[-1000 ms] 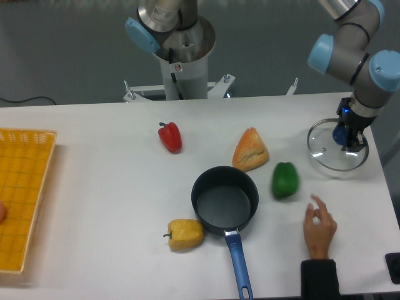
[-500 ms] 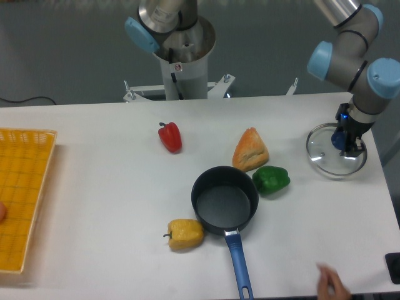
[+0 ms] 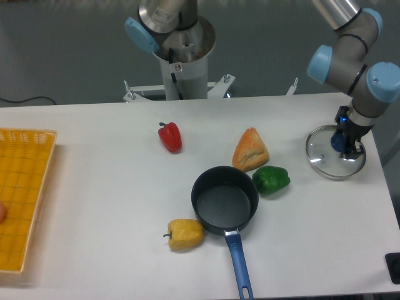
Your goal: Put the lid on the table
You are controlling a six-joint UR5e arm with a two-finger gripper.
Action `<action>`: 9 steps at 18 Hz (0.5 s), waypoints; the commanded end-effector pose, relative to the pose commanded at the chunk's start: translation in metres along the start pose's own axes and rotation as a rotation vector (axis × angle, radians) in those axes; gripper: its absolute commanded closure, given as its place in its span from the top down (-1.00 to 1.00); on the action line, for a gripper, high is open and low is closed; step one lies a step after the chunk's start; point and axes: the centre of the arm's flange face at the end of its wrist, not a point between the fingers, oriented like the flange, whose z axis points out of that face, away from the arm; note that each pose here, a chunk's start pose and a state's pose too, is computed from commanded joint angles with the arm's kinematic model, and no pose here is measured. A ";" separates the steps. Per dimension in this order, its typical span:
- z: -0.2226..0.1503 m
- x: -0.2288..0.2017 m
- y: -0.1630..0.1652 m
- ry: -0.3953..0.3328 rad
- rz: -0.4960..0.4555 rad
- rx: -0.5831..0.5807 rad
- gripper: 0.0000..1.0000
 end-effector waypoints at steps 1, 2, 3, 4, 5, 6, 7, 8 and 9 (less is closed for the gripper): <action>0.001 0.000 0.000 0.001 0.000 0.001 0.29; 0.003 0.000 0.000 0.003 0.000 0.004 0.29; 0.003 0.000 0.000 0.002 0.000 0.005 0.29; 0.003 0.000 0.000 0.003 0.000 0.004 0.29; 0.003 0.000 0.000 0.003 0.000 0.004 0.29; 0.004 0.000 0.000 0.004 0.000 0.005 0.29; 0.004 0.000 0.000 0.004 0.000 0.005 0.29; 0.004 0.000 0.000 0.004 0.000 0.005 0.29; 0.004 -0.001 0.000 0.005 0.002 0.004 0.29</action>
